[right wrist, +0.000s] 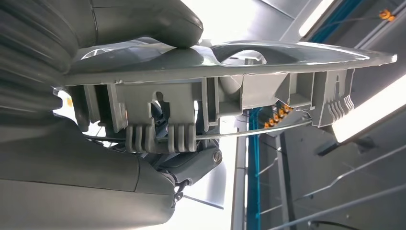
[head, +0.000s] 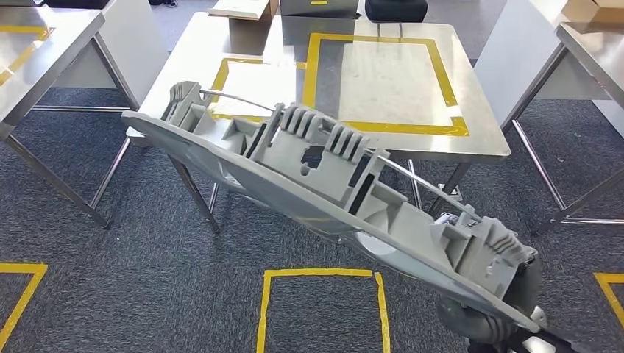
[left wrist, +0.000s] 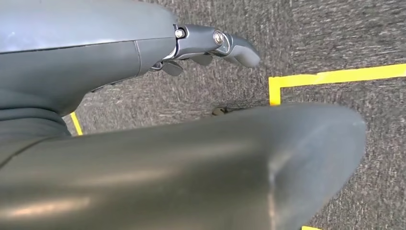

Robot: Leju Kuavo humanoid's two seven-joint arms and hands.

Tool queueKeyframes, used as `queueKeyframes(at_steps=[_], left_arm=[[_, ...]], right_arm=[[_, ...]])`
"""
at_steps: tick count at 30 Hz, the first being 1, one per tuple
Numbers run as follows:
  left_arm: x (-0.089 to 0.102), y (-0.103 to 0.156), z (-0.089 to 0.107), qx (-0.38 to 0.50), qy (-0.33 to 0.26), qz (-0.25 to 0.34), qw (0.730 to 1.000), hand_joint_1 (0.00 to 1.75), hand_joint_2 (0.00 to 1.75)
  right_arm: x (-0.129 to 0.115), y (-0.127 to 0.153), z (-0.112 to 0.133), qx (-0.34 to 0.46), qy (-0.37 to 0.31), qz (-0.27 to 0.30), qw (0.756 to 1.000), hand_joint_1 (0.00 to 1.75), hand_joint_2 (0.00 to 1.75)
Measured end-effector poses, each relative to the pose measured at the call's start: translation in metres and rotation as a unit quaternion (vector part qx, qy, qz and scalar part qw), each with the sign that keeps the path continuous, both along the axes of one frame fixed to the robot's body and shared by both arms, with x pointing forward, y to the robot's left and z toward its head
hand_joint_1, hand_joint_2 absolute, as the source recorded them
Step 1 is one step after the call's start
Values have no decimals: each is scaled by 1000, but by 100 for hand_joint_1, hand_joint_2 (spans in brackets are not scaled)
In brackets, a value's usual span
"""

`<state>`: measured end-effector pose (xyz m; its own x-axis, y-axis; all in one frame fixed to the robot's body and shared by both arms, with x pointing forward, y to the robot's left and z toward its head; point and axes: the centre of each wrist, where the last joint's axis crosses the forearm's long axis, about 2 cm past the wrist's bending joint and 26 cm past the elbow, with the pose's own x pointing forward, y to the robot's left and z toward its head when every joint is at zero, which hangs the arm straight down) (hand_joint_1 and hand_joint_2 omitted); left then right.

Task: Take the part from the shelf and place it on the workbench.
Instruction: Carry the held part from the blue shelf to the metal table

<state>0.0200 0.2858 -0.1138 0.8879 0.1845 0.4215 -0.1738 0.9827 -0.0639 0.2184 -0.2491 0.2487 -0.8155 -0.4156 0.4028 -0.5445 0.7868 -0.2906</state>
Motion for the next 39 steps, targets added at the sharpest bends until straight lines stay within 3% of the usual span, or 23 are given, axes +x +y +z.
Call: queueKeyframes(at_steps=[12, 22, 39], left_arm=[[1, -3, 0, 1, -1, 17, 1000, 0, 0], [-1, -3, 0, 2, -2, 15, 1000, 0, 0], [5, -3, 0, 2, 0, 7, 1000, 0, 0]], right_arm=[[-1, 23, 2, 17, -2, 22, 1000, 175, 175], [17, 24, 7, 20, -3, 37, 999, 175, 175], [17, 24, 4, 10, -3, 25, 1000, 175, 175]])
